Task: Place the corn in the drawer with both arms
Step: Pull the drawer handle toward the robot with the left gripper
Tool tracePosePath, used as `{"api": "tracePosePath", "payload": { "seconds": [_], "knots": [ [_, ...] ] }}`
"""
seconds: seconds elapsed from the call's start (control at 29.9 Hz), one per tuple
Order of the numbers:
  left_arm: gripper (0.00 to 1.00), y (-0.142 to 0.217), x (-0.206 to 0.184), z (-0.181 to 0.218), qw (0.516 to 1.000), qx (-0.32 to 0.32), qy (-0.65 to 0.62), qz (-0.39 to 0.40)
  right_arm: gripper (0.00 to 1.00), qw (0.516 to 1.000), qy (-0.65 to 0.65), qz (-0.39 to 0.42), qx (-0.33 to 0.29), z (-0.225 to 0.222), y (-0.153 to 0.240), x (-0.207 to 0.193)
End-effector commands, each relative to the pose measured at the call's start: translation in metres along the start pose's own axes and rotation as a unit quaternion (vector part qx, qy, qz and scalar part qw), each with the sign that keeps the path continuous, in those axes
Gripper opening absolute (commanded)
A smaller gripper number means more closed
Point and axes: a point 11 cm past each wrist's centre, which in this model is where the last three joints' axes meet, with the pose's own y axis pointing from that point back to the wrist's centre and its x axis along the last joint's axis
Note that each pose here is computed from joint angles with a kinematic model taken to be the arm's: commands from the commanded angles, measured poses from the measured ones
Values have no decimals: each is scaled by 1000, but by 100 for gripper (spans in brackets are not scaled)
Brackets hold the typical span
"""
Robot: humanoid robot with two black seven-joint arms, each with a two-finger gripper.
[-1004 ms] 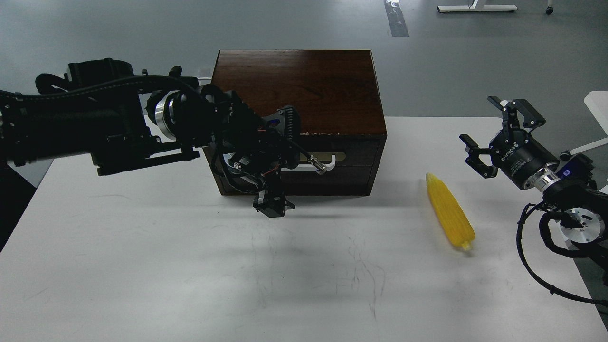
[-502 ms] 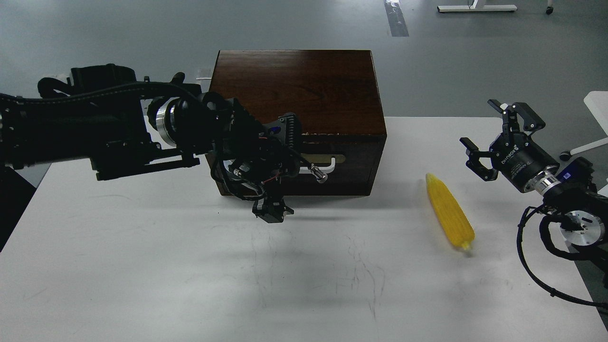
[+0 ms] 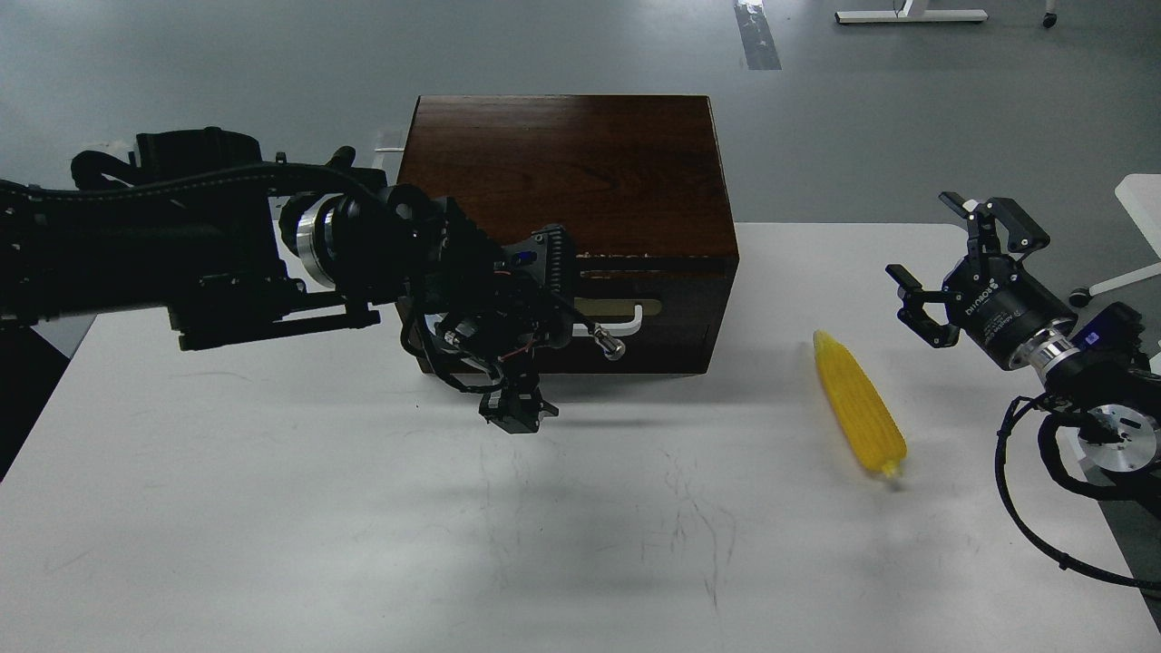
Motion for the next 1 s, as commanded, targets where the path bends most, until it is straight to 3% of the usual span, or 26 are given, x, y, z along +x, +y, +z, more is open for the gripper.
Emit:
{"api": "tracePosePath", "payload": {
  "seconds": [0.0, 0.97],
  "knots": [
    [98, 1, 10, 14, 1000, -25, 4, 17, 100, 1000, 0, 0, -1, 0, 0, 0],
    [98, 14, 16, 49, 997, -67, -20, 40, 100, 1000, 0, 0, -1, 1, 0, 0]
  ]
}}
